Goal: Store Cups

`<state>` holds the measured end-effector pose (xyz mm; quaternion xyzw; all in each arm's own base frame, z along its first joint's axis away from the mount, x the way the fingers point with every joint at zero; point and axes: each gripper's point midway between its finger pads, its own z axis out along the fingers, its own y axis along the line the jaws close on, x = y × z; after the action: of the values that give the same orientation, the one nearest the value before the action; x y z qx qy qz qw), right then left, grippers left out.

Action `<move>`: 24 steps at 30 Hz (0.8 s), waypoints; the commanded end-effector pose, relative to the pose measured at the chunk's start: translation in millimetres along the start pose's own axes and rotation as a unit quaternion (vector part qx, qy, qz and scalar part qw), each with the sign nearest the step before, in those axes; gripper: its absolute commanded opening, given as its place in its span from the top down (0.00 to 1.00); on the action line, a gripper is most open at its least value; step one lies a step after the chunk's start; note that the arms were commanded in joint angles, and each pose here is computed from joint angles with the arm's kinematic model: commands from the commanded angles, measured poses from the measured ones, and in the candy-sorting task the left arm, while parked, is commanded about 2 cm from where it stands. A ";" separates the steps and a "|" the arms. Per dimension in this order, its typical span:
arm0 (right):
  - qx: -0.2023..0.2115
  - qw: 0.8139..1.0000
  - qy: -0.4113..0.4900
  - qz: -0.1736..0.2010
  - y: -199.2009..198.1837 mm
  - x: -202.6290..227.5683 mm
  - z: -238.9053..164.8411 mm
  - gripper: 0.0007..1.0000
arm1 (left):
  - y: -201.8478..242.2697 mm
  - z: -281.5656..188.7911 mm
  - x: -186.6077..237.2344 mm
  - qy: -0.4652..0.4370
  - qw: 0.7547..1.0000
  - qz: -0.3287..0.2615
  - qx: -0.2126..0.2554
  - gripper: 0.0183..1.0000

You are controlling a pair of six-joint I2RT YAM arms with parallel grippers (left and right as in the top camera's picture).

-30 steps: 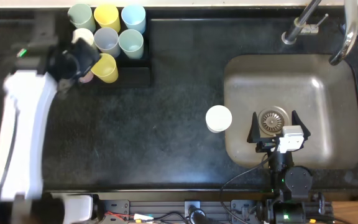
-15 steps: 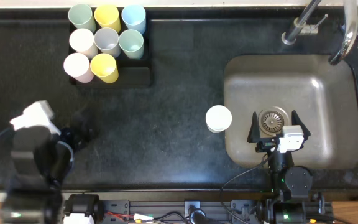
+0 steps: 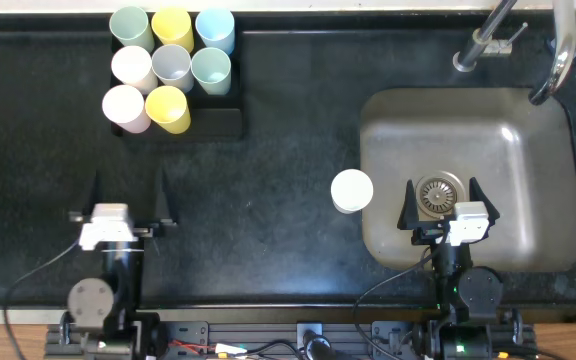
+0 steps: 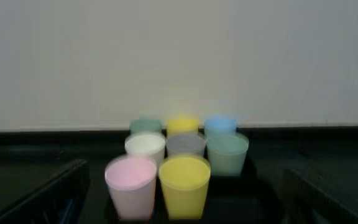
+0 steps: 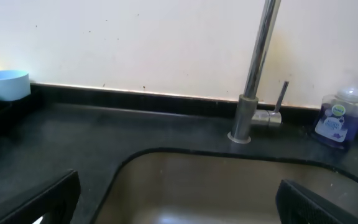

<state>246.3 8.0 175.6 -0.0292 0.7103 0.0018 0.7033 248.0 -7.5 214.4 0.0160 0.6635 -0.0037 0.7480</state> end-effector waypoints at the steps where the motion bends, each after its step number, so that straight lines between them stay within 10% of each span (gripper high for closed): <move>1: -0.003 1.000 0.000 -0.002 1.1 3.4 0.4 0.00 | 3.2 -5.6 32.6 0.048 0.999 0.021 -0.010 0.00; 24: -0.003 1.000 0.000 -0.002 1.1 3.4 0.4 0.00 | 2.6 -9.3 57.8 0.099 0.995 0.031 -0.006 0.00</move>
<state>246.3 8.0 175.6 -0.0293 0.7103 0.0017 0.7033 246.3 -4.9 154.7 0.0278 0.7366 0.0160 0.6756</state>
